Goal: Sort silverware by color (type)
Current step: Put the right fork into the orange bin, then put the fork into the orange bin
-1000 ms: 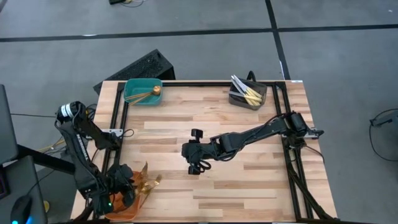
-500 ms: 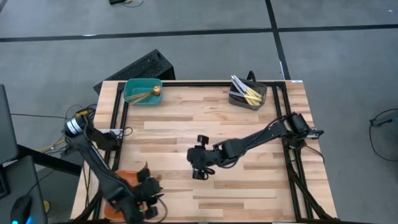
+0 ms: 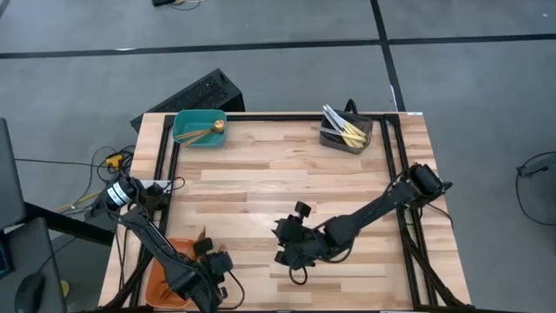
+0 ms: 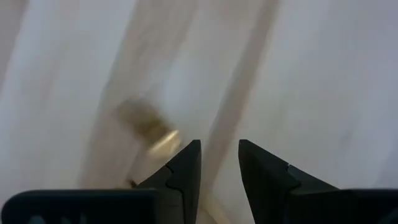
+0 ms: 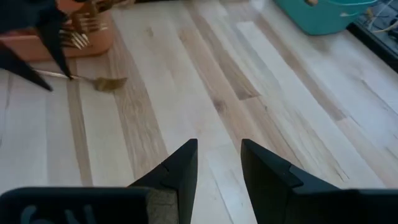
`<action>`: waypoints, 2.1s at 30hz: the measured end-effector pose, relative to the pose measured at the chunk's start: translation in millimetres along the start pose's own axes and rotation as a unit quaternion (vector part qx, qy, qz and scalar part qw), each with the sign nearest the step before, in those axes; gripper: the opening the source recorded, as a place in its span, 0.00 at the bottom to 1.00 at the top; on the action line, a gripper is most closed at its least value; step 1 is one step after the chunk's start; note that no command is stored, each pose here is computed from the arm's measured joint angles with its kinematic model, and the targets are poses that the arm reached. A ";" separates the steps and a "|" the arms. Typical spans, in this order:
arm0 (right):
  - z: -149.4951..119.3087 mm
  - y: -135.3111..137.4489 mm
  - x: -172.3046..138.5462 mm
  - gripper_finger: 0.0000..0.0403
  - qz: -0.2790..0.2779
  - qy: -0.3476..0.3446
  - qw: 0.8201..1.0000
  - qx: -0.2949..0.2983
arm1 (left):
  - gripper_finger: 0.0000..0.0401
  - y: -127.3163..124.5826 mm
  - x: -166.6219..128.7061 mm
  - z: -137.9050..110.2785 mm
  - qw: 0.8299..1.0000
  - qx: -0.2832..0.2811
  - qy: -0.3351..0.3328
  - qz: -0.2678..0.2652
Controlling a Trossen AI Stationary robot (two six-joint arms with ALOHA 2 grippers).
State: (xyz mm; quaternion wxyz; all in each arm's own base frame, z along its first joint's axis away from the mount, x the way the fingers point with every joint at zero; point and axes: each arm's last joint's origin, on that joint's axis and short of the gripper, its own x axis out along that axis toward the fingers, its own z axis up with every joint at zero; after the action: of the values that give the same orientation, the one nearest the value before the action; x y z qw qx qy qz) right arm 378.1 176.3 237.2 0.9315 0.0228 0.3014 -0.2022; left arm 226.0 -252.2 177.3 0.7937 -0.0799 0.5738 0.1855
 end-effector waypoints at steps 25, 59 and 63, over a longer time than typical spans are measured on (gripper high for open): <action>-1.9 -0.1 -1.8 0.37 -0.016 -0.004 1.000 -0.008 | 0.24 18.7 -37.2 -29.2 0.985 -0.075 0.040 0.149; -6.3 5.0 -7.1 0.37 -0.009 0.001 1.000 -0.018 | 0.32 16.2 27.1 -4.7 0.994 -0.060 0.077 0.056; -6.3 4.9 -7.2 0.37 -0.009 0.001 1.000 -0.018 | 0.32 15.5 37.0 -9.5 0.994 -0.067 0.089 0.020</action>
State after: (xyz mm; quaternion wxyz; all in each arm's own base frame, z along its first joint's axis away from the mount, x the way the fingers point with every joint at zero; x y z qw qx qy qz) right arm 371.3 184.5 235.7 0.9297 0.0033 0.3061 -0.2051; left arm 221.7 -233.7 140.7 0.7281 -0.1379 0.6301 0.2319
